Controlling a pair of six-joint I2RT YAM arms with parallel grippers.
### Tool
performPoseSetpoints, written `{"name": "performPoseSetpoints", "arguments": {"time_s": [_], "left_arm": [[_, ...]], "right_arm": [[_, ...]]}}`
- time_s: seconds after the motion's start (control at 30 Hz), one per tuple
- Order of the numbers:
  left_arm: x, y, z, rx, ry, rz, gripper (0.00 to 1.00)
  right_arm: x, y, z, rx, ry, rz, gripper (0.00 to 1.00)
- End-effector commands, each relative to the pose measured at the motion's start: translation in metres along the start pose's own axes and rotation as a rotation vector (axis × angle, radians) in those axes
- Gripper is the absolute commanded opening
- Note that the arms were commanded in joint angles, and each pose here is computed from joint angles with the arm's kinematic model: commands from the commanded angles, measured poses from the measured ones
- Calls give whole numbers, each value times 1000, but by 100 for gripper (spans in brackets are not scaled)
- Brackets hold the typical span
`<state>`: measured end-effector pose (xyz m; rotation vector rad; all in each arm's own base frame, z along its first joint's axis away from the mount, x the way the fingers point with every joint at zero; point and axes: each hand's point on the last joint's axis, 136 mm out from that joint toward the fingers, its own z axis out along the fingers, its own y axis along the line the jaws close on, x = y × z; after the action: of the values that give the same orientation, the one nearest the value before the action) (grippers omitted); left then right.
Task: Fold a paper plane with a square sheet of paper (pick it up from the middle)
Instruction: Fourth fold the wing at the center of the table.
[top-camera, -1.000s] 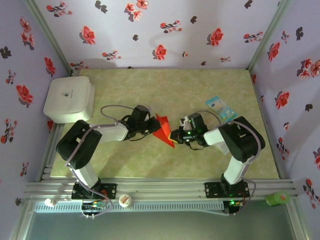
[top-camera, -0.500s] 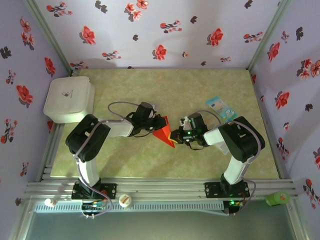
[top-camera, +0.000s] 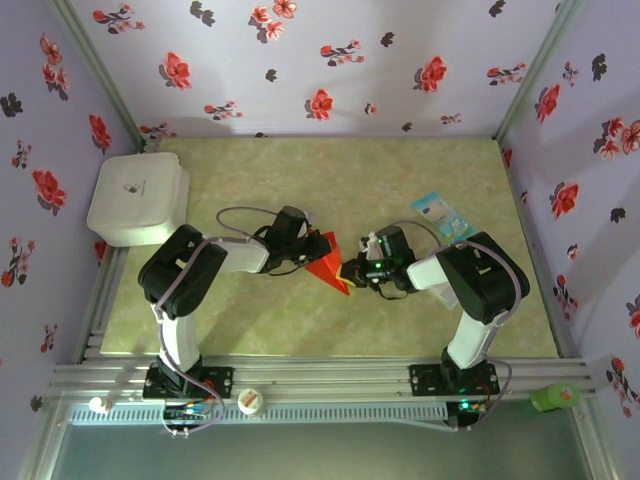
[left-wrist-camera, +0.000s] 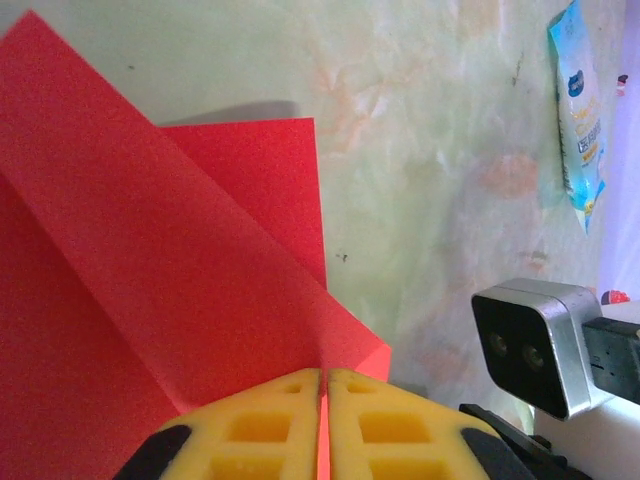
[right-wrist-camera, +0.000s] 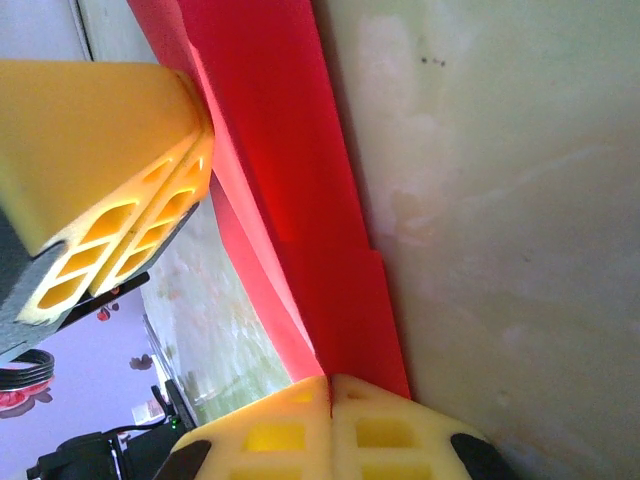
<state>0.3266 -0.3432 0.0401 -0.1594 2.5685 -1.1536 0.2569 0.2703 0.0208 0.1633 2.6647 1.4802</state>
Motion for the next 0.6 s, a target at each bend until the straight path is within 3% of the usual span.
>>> {"name": "performPoseSetpoints", "arguments": {"time_s": [0.0,0.57], "left_arm": [[-8,2,4,-6,-22,-12,10],[-6,6,11,-7,1,-17,12]], "right_arm": [[18,-21,9,63,72,57,0],[18,-23,8,79,89,97,0]]}}
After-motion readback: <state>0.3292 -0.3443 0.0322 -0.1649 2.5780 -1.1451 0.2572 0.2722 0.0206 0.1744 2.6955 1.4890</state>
